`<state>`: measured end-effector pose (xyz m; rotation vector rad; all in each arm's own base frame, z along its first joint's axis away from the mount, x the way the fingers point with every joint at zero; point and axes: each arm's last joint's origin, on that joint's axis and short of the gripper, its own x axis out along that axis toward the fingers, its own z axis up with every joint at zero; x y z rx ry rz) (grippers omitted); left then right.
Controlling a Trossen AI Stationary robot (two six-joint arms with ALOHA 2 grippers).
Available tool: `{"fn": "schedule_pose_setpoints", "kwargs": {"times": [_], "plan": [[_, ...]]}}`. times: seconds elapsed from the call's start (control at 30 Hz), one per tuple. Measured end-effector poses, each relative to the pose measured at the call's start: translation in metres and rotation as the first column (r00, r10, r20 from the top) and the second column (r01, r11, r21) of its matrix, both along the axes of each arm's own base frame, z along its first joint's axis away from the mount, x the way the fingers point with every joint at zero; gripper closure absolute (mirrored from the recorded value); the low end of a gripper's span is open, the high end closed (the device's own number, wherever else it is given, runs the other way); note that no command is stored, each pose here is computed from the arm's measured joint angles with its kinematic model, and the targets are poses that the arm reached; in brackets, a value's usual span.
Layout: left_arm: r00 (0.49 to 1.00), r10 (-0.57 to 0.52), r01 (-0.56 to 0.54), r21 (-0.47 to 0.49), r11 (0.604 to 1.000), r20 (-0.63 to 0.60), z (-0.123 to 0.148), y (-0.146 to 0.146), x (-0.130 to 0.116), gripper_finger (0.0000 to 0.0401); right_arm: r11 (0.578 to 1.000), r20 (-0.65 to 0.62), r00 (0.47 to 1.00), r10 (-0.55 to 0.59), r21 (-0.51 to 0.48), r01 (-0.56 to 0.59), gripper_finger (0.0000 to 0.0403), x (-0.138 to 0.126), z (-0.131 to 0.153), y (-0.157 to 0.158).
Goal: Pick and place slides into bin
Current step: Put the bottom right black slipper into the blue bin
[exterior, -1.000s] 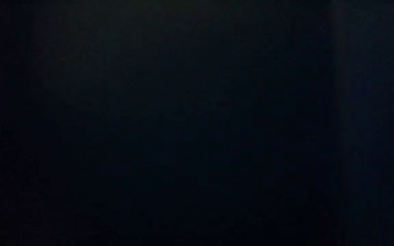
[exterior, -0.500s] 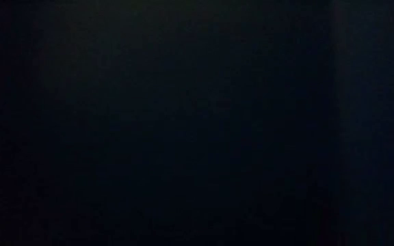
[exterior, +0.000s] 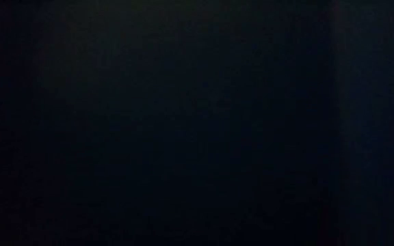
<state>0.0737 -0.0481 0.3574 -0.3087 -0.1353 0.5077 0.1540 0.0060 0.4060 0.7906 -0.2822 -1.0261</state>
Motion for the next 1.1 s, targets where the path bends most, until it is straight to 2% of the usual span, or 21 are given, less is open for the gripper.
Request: {"fn": "schedule_pose_setpoints", "kwargs": {"times": [0.2, 0.4, 0.53, 0.67, 0.93, 1.1], "plan": [[0.998, 0.057, -0.056, -0.057, 0.997, 0.008, -0.001, 0.001, -0.001, 0.0167, 0.996, 0.072, 0.996, 0.058, -0.068, -0.053, 0.0403, 0.022, 0.018, 0.008], [0.998, 0.057, -0.052, -0.117, 0.992, 0.039, -0.003, -0.004, 0.004, 0.0108, 0.986, 0.157, 0.976, 0.151, -0.096, -0.137, 0.0403, 0.058, 0.023, 0.017], [0.996, 0.062, -0.052, -0.153, 0.987, 0.057, -0.005, -0.010, 0.008, 0.0099, 0.963, 0.259, 0.930, 0.261, -0.133, -0.233, 0.0403, 0.083, 0.026, 0.025], [0.997, 0.026, -0.012, -0.173, 0.985, 0.079, -0.006, -0.020, 0.015, 0.0106, 0.938, 0.319, 0.885, 0.339, -0.180, -0.295, 0.0403, 0.103, 0.025, 0.031], [0.995, -0.007, 0.026, -0.186, 0.982, 0.101, -0.008, -0.042, 0.033, 0.0123, 0.920, 0.382, 0.837, 0.392, -0.179, -0.349, 0.0403, 0.128, 0.013, 0.040], [0.994, 0.014, 0.009, -0.206, 0.979, 0.110, -0.012, -0.057, 0.044, 0.0123, 0.894, 0.488, 0.749, 0.448, -0.220, -0.391, 0.0403, 0.142, 0.011, 0.051]]}}
